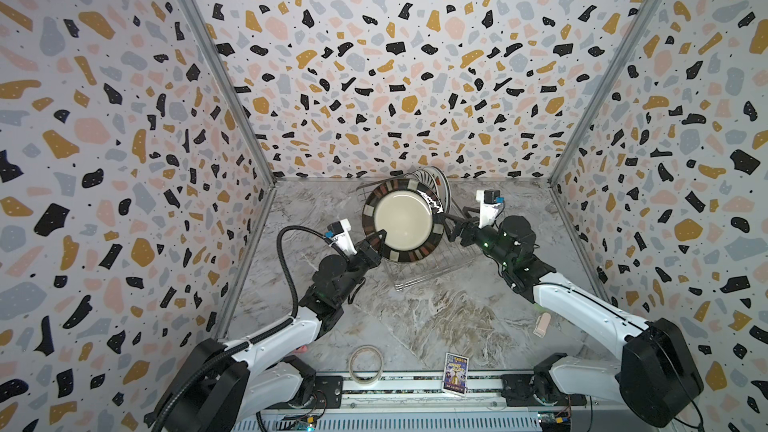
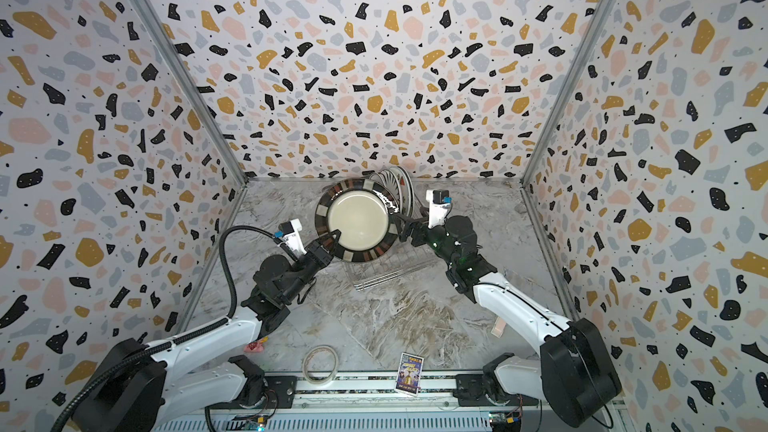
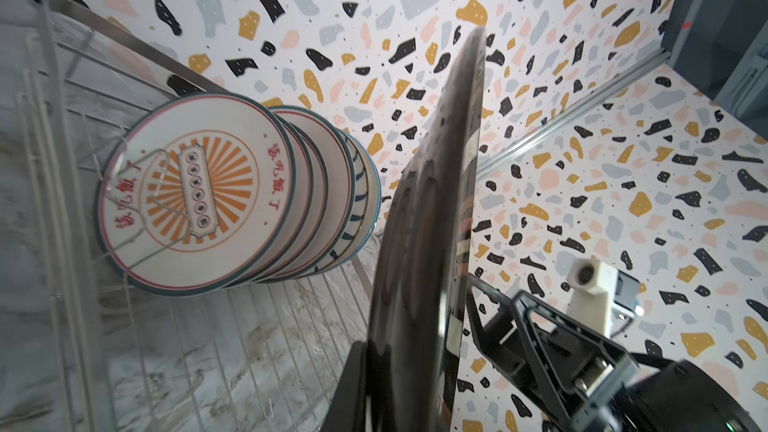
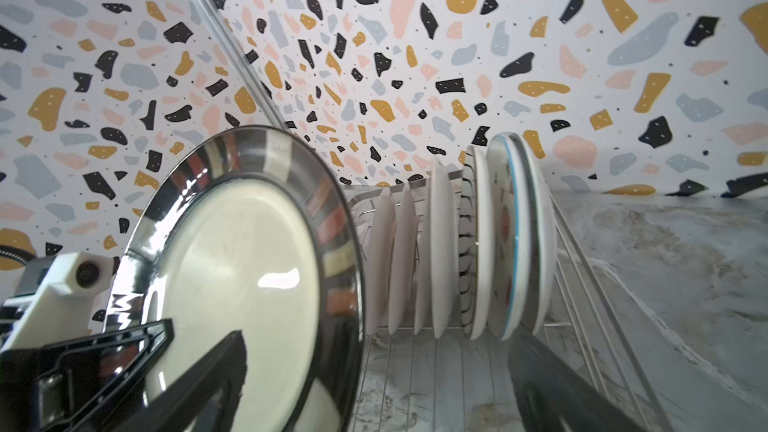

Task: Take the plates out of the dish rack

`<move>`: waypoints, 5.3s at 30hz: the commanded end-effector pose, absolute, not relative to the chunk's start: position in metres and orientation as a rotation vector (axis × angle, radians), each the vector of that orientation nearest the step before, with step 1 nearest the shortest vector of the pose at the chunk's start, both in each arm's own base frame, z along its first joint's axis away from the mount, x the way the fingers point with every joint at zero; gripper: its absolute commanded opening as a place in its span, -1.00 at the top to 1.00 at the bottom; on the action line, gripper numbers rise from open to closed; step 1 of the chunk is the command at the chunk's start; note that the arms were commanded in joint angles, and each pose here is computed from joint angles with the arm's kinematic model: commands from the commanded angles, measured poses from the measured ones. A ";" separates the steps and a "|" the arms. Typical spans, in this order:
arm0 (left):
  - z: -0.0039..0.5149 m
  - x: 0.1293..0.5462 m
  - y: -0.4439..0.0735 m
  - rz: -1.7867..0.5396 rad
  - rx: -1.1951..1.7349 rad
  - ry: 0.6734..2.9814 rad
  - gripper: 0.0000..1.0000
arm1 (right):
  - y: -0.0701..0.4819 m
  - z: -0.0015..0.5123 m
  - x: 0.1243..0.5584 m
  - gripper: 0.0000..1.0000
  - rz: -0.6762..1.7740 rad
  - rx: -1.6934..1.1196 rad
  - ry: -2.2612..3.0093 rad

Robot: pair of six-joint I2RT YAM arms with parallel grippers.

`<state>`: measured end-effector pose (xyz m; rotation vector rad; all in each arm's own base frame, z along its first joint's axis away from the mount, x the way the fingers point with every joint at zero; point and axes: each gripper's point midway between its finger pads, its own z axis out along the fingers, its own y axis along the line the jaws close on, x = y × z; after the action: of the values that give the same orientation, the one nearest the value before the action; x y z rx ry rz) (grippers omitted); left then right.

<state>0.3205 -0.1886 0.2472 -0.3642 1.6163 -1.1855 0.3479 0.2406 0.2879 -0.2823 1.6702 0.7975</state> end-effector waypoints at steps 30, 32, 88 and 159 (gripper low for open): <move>0.236 0.316 0.023 -0.742 -0.975 1.176 1.00 | 0.383 0.278 0.335 -0.98 0.800 -0.668 1.699; 0.227 0.318 0.021 -0.763 -0.990 1.187 1.00 | 0.392 0.272 0.333 -0.98 0.791 -0.704 1.703; 0.087 0.426 0.028 -0.656 -1.206 1.451 0.51 | 0.449 0.210 0.356 -0.98 0.764 -0.905 1.772; 0.234 0.368 -0.051 -0.471 -0.700 1.531 -1.00 | 0.264 0.295 0.402 -0.97 0.618 -0.346 1.721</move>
<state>0.3714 -0.0338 0.2039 -0.8244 1.5617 -0.4864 0.3961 0.2642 0.2803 -0.3070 1.7384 0.6100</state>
